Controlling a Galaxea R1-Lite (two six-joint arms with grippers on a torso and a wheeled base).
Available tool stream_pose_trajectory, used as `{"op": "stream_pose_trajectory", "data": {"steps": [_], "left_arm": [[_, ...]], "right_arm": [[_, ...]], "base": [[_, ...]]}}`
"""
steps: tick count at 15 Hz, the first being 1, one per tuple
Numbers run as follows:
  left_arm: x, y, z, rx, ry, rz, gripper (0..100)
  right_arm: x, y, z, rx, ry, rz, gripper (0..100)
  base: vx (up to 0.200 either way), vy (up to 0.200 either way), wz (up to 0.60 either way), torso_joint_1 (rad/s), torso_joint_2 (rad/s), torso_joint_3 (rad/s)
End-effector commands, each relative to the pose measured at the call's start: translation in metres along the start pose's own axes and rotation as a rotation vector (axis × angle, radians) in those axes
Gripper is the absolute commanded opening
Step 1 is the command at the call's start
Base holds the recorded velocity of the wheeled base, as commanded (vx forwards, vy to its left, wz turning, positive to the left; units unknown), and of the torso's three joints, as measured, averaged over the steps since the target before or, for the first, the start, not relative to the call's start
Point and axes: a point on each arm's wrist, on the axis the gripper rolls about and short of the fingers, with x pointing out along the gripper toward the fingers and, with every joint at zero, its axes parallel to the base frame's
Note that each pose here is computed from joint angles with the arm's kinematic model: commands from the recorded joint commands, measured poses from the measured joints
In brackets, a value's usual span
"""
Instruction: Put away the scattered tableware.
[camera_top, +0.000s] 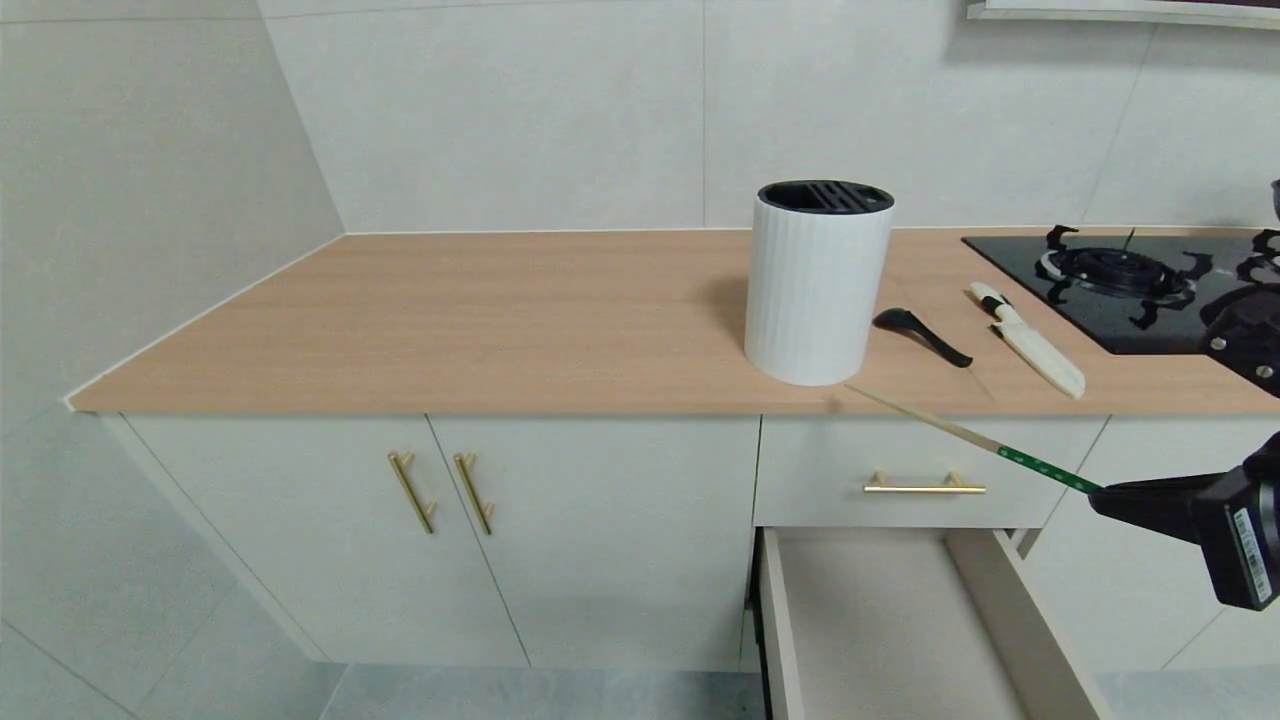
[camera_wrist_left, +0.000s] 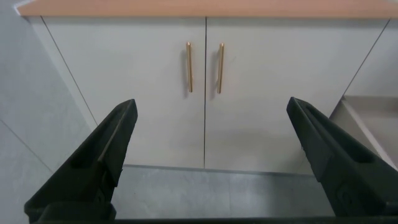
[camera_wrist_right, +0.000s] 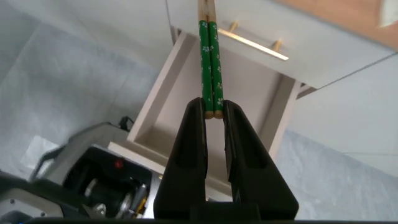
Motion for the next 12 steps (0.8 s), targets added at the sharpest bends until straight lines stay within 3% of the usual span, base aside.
{"op": "stream_pose_trajectory", "data": {"steps": [1,12], "left_arm": [[0.000,0.000,0.000,0.000,0.001,0.000,100],[0.000,0.000,0.000,0.000,-0.001,0.000,100]], "right_arm": [[0.002,0.001,0.000,-0.004,0.008,0.003,0],[0.012,0.002,-0.001,-0.007,0.045,0.005,0]], "base": [[0.000,0.000,0.00,-0.183,0.46,0.256],[0.000,0.000,0.00,-0.182,0.47,0.286]]}}
